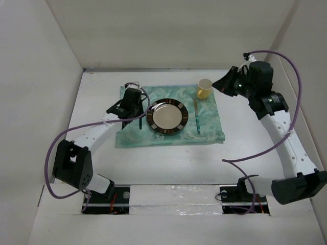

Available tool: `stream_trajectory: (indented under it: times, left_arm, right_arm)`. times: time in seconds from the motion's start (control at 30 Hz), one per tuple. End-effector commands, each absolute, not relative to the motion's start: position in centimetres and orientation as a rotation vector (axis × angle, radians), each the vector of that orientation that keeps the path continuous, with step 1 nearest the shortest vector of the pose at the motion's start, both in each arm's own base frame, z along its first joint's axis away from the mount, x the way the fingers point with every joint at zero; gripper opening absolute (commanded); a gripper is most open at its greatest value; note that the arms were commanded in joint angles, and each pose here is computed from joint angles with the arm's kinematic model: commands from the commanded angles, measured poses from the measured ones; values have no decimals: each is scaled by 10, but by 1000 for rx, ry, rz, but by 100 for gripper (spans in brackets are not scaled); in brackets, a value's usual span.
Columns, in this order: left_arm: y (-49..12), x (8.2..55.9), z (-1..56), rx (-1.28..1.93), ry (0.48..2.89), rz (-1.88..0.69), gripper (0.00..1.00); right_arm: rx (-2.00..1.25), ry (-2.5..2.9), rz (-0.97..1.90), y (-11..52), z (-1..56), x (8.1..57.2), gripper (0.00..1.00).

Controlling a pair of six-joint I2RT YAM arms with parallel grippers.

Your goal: Set the dinner table for one person

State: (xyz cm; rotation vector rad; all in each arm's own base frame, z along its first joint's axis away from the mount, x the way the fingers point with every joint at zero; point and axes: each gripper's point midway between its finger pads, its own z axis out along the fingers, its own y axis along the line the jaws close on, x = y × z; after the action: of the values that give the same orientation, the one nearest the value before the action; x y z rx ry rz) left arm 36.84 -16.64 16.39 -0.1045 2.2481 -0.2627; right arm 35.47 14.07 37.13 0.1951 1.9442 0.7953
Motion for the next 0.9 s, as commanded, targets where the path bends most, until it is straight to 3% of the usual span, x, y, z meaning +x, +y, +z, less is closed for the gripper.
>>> stream_trajectory:
  times: [0.0, 0.1, 0.2, 0.87]
  left_arm:
    - [-157, 362, 147, -68, 2270, -269, 0]
    - [-146, 363, 124, -53, 2319, -206, 0]
    - [-142, 362, 102, -59, 2369, -155, 0]
    - [-120, 372, 31, -41, 2485, -5, 0]
  right_arm:
    - [106, 1932, 756, 150, 367, 349, 12]
    - [86, 1985, 735, 155, 347, 345, 31]
    - [81, 2023, 704, 153, 332, 341, 39]
    - [98, 2106, 649, 143, 296, 323, 42]
